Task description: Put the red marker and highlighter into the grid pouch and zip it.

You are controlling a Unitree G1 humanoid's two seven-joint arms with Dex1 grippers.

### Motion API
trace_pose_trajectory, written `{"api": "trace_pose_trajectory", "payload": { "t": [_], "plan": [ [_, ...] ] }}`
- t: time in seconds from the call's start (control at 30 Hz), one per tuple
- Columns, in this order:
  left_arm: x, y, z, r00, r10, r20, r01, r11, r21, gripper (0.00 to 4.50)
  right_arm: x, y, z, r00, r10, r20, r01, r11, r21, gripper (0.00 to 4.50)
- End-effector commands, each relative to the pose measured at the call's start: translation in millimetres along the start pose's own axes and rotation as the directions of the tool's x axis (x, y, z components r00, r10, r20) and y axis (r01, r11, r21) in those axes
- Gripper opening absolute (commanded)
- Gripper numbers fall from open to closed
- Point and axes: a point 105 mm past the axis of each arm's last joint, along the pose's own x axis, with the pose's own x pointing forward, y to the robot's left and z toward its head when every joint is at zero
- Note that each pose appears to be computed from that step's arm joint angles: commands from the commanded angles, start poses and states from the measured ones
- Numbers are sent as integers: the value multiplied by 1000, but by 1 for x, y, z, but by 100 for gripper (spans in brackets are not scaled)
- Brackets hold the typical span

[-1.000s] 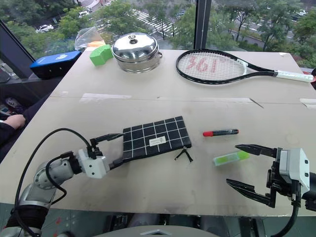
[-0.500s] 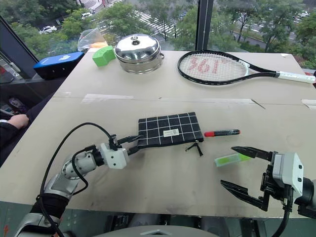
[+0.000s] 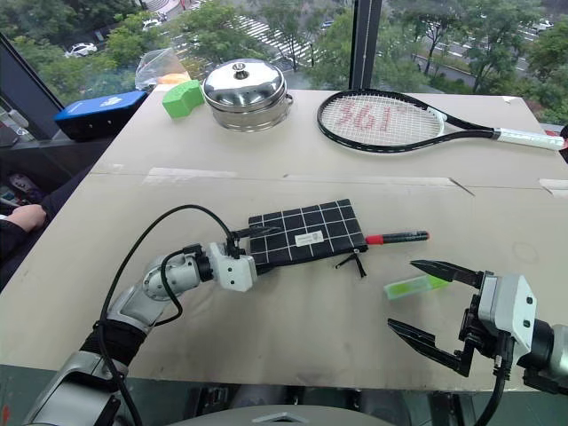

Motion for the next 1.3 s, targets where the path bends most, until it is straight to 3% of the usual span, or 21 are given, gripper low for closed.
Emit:
{"api": "trace_pose_trajectory", "payload": {
  "t": [0.03,0.13,0.17,0.3,0.37,0.5,0.63,0.73,1.03,1.13,1.2,1.27,1.3],
  "plan": [
    [-9,-9,-12,998,-52,-41,48,996,-80,139,7,1,6,1000,-26,15,27,1000,-15,450],
    [-16,1,-12,999,-18,-41,12,990,-141,11,16,-5,2,997,-72,10,72,997,-2,450],
    [-20,8,-11,999,14,-42,-22,983,-182,4,21,-6,-1,997,-80,-9,80,997,13,450],
    [-37,41,-5,987,155,-53,-164,931,-327,4,50,-20,-14,982,-169,-83,178,977,116,450],
    [-43,53,0,979,194,-63,-204,909,-363,4,63,-32,-16,964,-233,-126,245,965,94,450],
    [-45,62,10,974,212,-81,-227,896,-381,4,94,-56,-28,942,-270,-202,318,910,265,450],
    [-39,62,16,975,201,-92,-221,892,-394,4,118,-83,-31,907,-334,-255,407,851,331,450],
    [-33,62,22,976,200,-86,-217,890,-401,4,137,-91,-18,924,-319,-211,380,819,429,450],
    [-27,60,32,977,198,-76,-211,890,-403,4,163,-101,1,938,-306,-166,347,784,516,450],
    [-27,58,34,978,195,-73,-208,891,-403,0,166,-103,4,940,-307,-151,339,778,529,376],
    [-26,59,36,979,193,-71,-206,892,-403,0,166,-104,7,942,-305,-139,331,779,533,274],
    [-26,59,36,979,189,-71,-201,894,-401,0,166,-103,10,946,-300,-127,320,784,531,213],
    [-26,59,37,980,187,-71,-199,895,-400,0,165,-103,11,947,-298,-123,316,787,531,156]
  ]
}}
